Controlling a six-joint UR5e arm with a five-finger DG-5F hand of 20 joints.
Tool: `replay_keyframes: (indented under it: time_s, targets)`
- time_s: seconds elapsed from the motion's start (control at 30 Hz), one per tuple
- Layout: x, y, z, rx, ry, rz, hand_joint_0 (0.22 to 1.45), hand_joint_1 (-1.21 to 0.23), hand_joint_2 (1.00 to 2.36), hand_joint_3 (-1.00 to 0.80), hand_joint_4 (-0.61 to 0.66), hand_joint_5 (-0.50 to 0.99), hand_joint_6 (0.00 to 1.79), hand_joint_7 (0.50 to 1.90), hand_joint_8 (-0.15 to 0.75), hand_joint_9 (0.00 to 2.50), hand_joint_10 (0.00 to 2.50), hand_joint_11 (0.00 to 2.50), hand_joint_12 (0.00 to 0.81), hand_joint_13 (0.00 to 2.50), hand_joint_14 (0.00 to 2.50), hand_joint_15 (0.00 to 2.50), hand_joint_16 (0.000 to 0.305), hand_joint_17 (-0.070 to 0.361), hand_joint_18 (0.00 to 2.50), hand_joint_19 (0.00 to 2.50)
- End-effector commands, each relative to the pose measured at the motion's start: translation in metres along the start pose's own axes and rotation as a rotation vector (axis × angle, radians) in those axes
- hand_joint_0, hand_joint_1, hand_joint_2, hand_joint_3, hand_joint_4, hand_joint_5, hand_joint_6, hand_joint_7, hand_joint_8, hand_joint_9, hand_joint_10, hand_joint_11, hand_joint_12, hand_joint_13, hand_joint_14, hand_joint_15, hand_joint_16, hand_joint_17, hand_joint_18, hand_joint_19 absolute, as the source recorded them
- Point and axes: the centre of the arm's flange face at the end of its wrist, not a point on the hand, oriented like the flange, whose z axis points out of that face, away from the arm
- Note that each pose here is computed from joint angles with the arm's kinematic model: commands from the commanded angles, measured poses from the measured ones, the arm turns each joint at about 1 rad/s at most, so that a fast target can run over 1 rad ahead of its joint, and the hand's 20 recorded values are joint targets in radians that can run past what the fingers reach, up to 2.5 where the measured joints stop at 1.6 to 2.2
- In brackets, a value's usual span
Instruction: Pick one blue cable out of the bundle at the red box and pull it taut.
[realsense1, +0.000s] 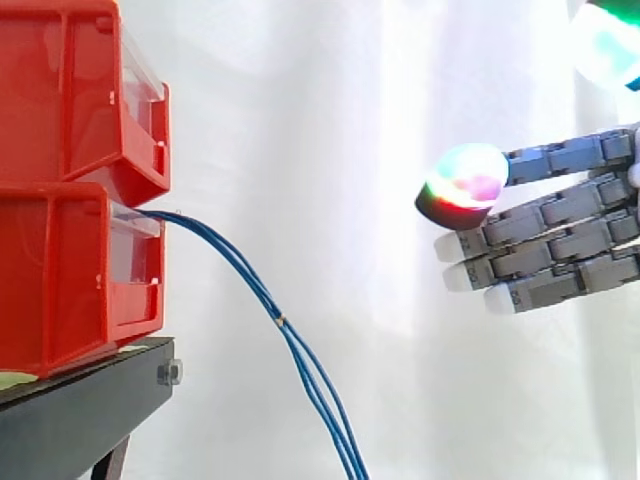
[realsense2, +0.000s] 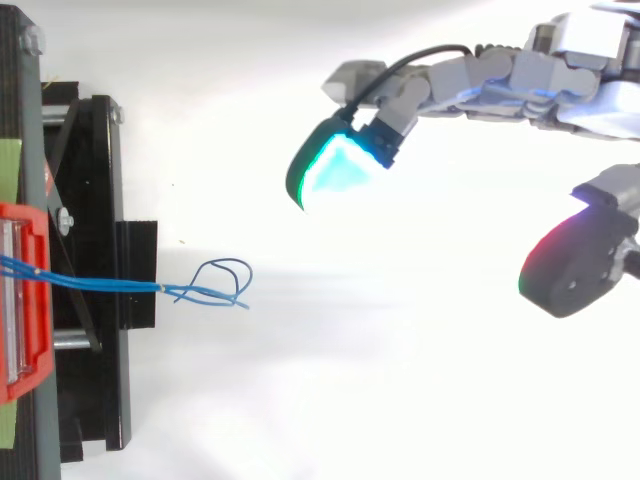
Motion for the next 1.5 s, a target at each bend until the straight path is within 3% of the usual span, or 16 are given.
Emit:
replay_keyframes:
  time_s: [0.0, 0.03, 0.07, 0.17, 0.2, 0.37, 0.5, 0.6, 0.67, 0.7, 0.73, 0.87, 0.9, 1.0, 1.47]
  targets:
    - [0.005, -0.003, 0.011, -0.011, -0.012, -0.017, 0.46, -0.52, 1.00, -0.50, 0.23, -0.24, 0.50, 0.68, 0.263, 0.09, 0.00, 0.00, 0.358, 0.00, 0.00, 0.06, 0.060, 0.135, 0.00, 0.10]
    - [0.006, -0.005, 0.014, -0.010, -0.010, -0.018, 0.46, -0.52, 1.00, -0.50, 0.24, -0.24, 0.50, 0.69, 0.264, 0.09, 0.00, 0.00, 0.358, 0.00, 0.00, 0.06, 0.060, 0.135, 0.00, 0.09]
    - [0.010, -0.011, 0.028, -0.024, -0.005, -0.008, 0.46, -0.52, 1.00, -0.50, 0.24, -0.24, 0.50, 0.68, 0.263, 0.09, 0.00, 0.00, 0.359, 0.00, 0.00, 0.05, 0.060, 0.135, 0.00, 0.09]
    - [0.014, -0.025, 0.043, -0.022, 0.013, 0.000, 0.46, -0.52, 1.00, -0.50, 0.24, -0.24, 0.50, 0.69, 0.263, 0.09, 0.00, 0.00, 0.357, 0.00, 0.00, 0.05, 0.060, 0.135, 0.00, 0.11]
    - [0.023, -0.048, 0.058, -0.006, 0.029, 0.017, 0.46, -0.52, 1.00, -0.50, 0.24, -0.24, 0.50, 0.69, 0.263, 0.09, 0.00, 0.00, 0.357, 0.00, 0.00, 0.05, 0.060, 0.135, 0.00, 0.10]
    - [0.032, -0.055, 0.075, -0.025, 0.031, 0.025, 0.47, -0.52, 1.00, -0.50, 0.25, -0.24, 0.50, 0.69, 0.264, 0.10, 0.00, 0.00, 0.359, 0.00, 0.00, 0.07, 0.060, 0.135, 0.00, 0.11]
    - [0.036, -0.076, 0.089, -0.029, 0.031, 0.032, 0.47, -0.52, 1.00, -0.50, 0.25, -0.24, 0.50, 0.69, 0.264, 0.11, 0.00, 0.00, 0.358, 0.00, 0.00, 0.06, 0.059, 0.134, 0.00, 0.11]
    - [0.038, -0.088, 0.098, -0.053, 0.028, 0.049, 0.47, -0.52, 1.00, -0.50, 0.25, -0.24, 0.50, 0.69, 0.266, 0.11, 0.00, 0.00, 0.359, 0.00, 0.00, 0.05, 0.059, 0.133, 0.00, 0.12]
    - [0.044, -0.109, 0.114, -0.113, 0.035, 0.109, 0.47, -0.52, 1.00, -0.50, 0.25, -0.24, 0.50, 0.69, 0.267, 0.11, 0.00, 0.00, 0.359, 0.00, 0.00, 0.06, 0.060, 0.134, 0.00, 0.12]
    - [0.045, -0.111, 0.116, -0.125, 0.037, 0.119, 0.47, -0.52, 1.00, -0.50, 0.25, -0.24, 0.50, 0.69, 0.267, 0.11, 0.00, 0.00, 0.361, 0.00, 0.00, 0.06, 0.060, 0.134, 0.00, 0.12]
    - [0.047, -0.123, 0.119, -0.134, 0.037, 0.133, 0.47, -0.52, 1.00, -0.50, 0.25, -0.24, 0.50, 0.69, 0.267, 0.11, 0.00, 0.00, 0.360, 0.00, 0.00, 0.06, 0.060, 0.134, 0.00, 0.12]
    - [0.049, -0.132, 0.122, -0.152, 0.035, 0.137, 0.47, -0.52, 1.00, -0.50, 0.26, -0.23, 0.50, 0.70, 0.269, 0.12, 0.00, 0.00, 0.362, 0.00, 0.00, 0.07, 0.060, 0.135, 0.00, 0.12]
    - [0.053, -0.140, 0.122, -0.152, 0.036, 0.136, 0.47, -0.52, 1.00, -0.50, 0.26, -0.23, 0.50, 0.70, 0.269, 0.12, 0.00, 0.00, 0.362, 0.00, 0.00, 0.06, 0.060, 0.135, 0.00, 0.12]
    - [0.057, -0.145, 0.122, -0.147, 0.042, 0.134, 0.47, -0.53, 1.00, -0.50, 0.29, -0.22, 0.50, 0.75, 0.272, 0.13, 0.00, 0.01, 0.358, 0.00, 0.00, 0.06, 0.059, 0.133, 0.00, 0.13]
    - [0.073, -0.143, 0.121, -0.151, 0.054, 0.063, 0.53, -0.65, 1.00, -0.50, 0.35, -0.18, 0.50, 0.86, 0.280, 0.23, 0.00, 0.01, 0.349, 0.00, 0.00, 0.04, 0.056, 0.127, 0.00, 0.09]
